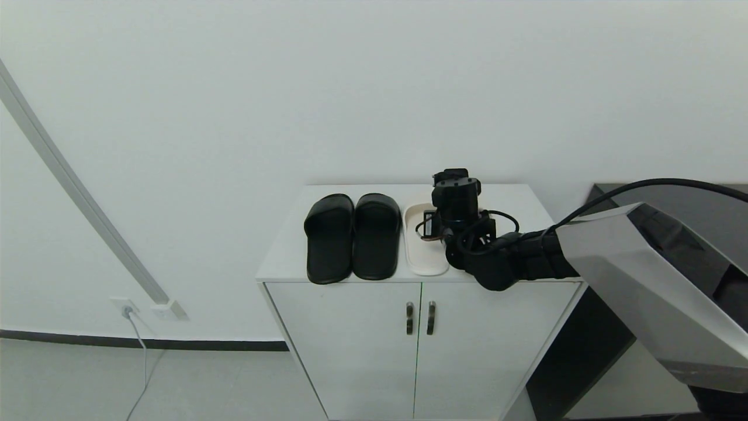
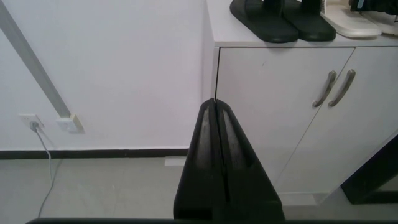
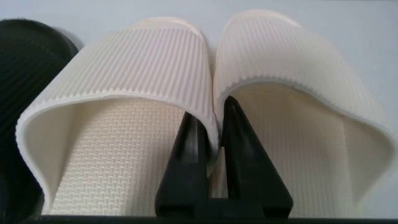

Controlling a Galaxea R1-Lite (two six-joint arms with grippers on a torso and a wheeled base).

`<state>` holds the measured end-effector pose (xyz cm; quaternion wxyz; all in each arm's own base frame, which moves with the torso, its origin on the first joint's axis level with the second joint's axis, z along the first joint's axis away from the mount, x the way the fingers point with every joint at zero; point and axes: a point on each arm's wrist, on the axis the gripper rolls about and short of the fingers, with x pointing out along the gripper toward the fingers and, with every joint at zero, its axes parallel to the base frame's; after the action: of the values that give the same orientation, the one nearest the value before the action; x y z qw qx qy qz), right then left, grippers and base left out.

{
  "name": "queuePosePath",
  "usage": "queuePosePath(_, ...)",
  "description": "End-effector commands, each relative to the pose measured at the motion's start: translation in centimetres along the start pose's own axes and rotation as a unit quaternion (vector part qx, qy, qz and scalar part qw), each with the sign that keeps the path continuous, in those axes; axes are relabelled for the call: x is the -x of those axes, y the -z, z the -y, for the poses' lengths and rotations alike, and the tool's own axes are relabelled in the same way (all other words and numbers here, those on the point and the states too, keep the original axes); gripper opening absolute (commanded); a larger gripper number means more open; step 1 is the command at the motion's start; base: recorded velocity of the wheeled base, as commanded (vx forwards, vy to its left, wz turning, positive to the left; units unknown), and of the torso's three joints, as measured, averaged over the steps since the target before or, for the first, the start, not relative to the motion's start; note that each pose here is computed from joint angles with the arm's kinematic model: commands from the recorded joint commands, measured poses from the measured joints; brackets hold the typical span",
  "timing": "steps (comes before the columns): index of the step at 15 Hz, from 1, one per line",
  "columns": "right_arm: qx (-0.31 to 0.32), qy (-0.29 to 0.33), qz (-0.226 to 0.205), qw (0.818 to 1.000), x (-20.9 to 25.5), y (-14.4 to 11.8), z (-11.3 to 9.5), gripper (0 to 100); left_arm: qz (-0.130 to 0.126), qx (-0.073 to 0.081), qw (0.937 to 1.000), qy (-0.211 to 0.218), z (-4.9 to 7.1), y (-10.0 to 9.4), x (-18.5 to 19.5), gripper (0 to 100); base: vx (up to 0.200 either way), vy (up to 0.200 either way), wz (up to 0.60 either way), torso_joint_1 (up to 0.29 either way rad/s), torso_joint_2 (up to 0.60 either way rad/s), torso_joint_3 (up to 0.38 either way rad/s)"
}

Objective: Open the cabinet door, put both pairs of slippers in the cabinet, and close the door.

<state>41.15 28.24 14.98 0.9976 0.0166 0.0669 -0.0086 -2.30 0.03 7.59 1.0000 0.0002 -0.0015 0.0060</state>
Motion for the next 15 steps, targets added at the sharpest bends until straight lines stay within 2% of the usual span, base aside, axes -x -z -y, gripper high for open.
queuePosePath(1, -0.004, -0.001, 0.015, 1.000, 0.4, -1.1, 0.2, 0, -0.001, 0.000, 1.0000, 0.000, 0.0, 0.0, 0.0, 0, 0.000, 0.000, 0.00, 0.000, 0.00, 0.000)
queuePosePath(5, -0.011, -0.004, 0.029, 1.000, 2.2, -3.4, 1.0, 0, -0.001, 0.000, 1.0000, 0.001, 0.0, 0.0, 0.0, 0, 0.000, 0.000, 0.00, 0.000, 0.00, 0.000)
queuePosePath(8, -0.006, -0.014, 0.026, 1.000, 5.4, -5.1, 2.5, 0, -0.001, 0.001, 1.0000, 0.001, 0.0, 0.0, 0.0, 0, 0.000, 0.000, 0.00, 0.000, 0.00, 0.000)
queuePosePath(11, 0.017, -0.081, 0.020, 0.996, 10.2, -5.5, 4.3, 0, -0.001, 0.001, 1.0000, 0.001, 0.0, 0.0, 0.0, 0, 0.000, 0.000, 0.00, 0.000, 0.00, 0.000)
queuePosePath(14, 0.044, -0.146, 0.013, 0.988, 14.0, -5.1, 5.7, 0, -0.001, 0.001, 1.0000, 0.001, 0.0, 0.0, 0.0, 0, 0.000, 0.000, 0.00, 0.000, 0.00, 0.000)
queuePosePath(15, 0.049, -0.185, 0.004, 0.981, 16.0, -4.8, 6.5, 0, -0.001, 0.001, 1.0000, 0.001, 0.0, 0.0, 0.0, 0, 0.000, 0.000, 0.00, 0.000, 0.00, 0.000)
